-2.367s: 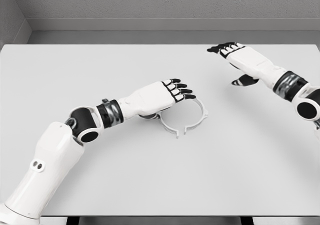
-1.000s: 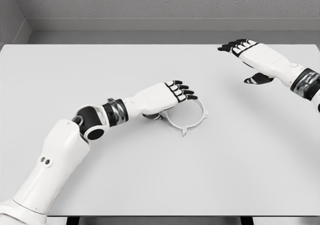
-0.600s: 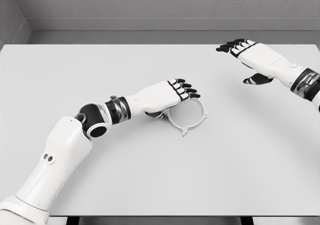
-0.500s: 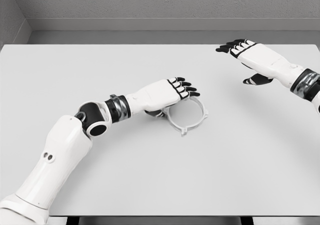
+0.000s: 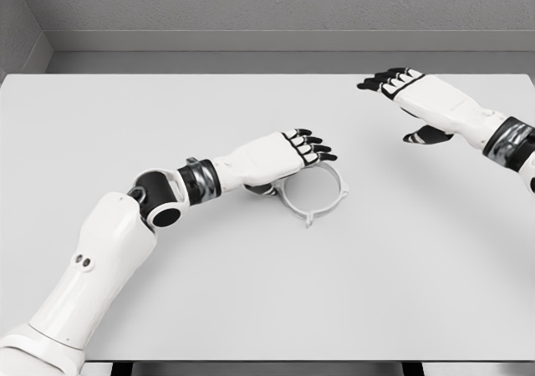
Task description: Assemble PVC drainage pipe clamps
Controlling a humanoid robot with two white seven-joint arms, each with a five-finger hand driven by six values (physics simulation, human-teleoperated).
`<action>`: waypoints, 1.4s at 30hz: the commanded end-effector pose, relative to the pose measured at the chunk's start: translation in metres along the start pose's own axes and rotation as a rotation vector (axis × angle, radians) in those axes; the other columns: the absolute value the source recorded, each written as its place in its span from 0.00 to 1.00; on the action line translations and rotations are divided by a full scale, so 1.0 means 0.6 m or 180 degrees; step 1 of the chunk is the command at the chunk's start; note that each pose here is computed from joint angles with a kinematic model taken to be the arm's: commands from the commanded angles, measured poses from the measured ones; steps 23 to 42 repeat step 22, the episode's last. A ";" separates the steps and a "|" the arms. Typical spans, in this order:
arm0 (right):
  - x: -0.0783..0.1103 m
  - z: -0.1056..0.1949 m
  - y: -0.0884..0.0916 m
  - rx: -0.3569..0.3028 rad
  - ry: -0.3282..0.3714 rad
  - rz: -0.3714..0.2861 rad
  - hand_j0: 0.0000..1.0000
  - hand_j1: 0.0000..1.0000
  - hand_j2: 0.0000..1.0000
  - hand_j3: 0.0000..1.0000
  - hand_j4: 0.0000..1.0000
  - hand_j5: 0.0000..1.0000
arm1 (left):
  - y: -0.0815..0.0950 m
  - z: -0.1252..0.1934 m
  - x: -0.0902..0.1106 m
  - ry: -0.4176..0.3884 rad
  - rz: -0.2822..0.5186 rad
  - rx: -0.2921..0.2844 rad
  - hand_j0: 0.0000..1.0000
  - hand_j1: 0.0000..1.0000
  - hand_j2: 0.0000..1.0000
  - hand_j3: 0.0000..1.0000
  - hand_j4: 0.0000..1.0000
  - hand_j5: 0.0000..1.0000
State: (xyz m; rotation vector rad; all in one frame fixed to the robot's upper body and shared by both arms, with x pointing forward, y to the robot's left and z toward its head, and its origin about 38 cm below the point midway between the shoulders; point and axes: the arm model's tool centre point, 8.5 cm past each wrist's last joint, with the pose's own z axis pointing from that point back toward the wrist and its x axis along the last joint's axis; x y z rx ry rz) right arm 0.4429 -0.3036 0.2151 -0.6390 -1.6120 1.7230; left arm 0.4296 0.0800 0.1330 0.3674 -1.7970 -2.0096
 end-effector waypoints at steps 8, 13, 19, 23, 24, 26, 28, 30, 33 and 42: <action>0.004 -0.001 -0.004 -0.0015 -0.0028 0.0003 1.00 1.00 1.00 1.00 1.00 1.00 | 0.021 0.104 -0.053 0.0185 -0.0063 0.0030 1.00 1.00 1.00 1.00 1.00 1.00; 0.011 -0.001 -0.010 -0.0040 -0.0069 0.0028 1.00 1.00 1.00 1.00 1.00 1.00 | 0.131 0.319 -0.191 0.1077 0.0173 0.0909 1.00 1.00 1.00 1.00 1.00 1.00; 0.014 0.003 -0.010 -0.0016 -0.0088 0.0053 1.00 1.00 1.00 1.00 1.00 1.00 | 0.058 0.504 -0.241 0.1811 0.0217 0.0285 1.00 1.00 1.00 1.00 1.00 1.00; 0.032 -0.005 -0.014 -0.0058 -0.0178 0.0054 1.00 1.00 1.00 1.00 1.00 1.00 | 0.052 0.518 -0.246 0.1871 0.0233 0.0219 1.00 1.00 1.00 1.00 1.00 1.00; 0.032 -0.005 -0.014 -0.0058 -0.0178 0.0054 1.00 1.00 1.00 1.00 1.00 1.00 | 0.052 0.518 -0.246 0.1871 0.0233 0.0219 1.00 1.00 1.00 1.00 1.00 1.00; 0.032 -0.005 -0.014 -0.0058 -0.0178 0.0054 1.00 1.00 1.00 1.00 1.00 1.00 | 0.052 0.518 -0.246 0.1871 0.0233 0.0219 1.00 1.00 1.00 1.00 1.00 1.00; 0.032 -0.005 -0.014 -0.0058 -0.0178 0.0054 1.00 1.00 1.00 1.00 1.00 1.00 | 0.052 0.518 -0.246 0.1871 0.0233 0.0219 1.00 1.00 1.00 1.00 1.00 1.00; 0.032 -0.005 -0.014 -0.0058 -0.0178 0.0054 1.00 1.00 1.00 1.00 1.00 1.00 | 0.052 0.518 -0.246 0.1871 0.0233 0.0219 1.00 1.00 1.00 1.00 1.00 1.00; 0.032 -0.005 -0.014 -0.0058 -0.0178 0.0054 1.00 1.00 1.00 1.00 1.00 1.00 | 0.052 0.518 -0.246 0.1871 0.0233 0.0219 1.00 1.00 1.00 1.00 1.00 1.00; 0.032 -0.005 -0.014 -0.0058 -0.0178 0.0054 1.00 1.00 1.00 1.00 1.00 1.00 | 0.052 0.518 -0.246 0.1871 0.0233 0.0219 1.00 1.00 1.00 1.00 1.00 1.00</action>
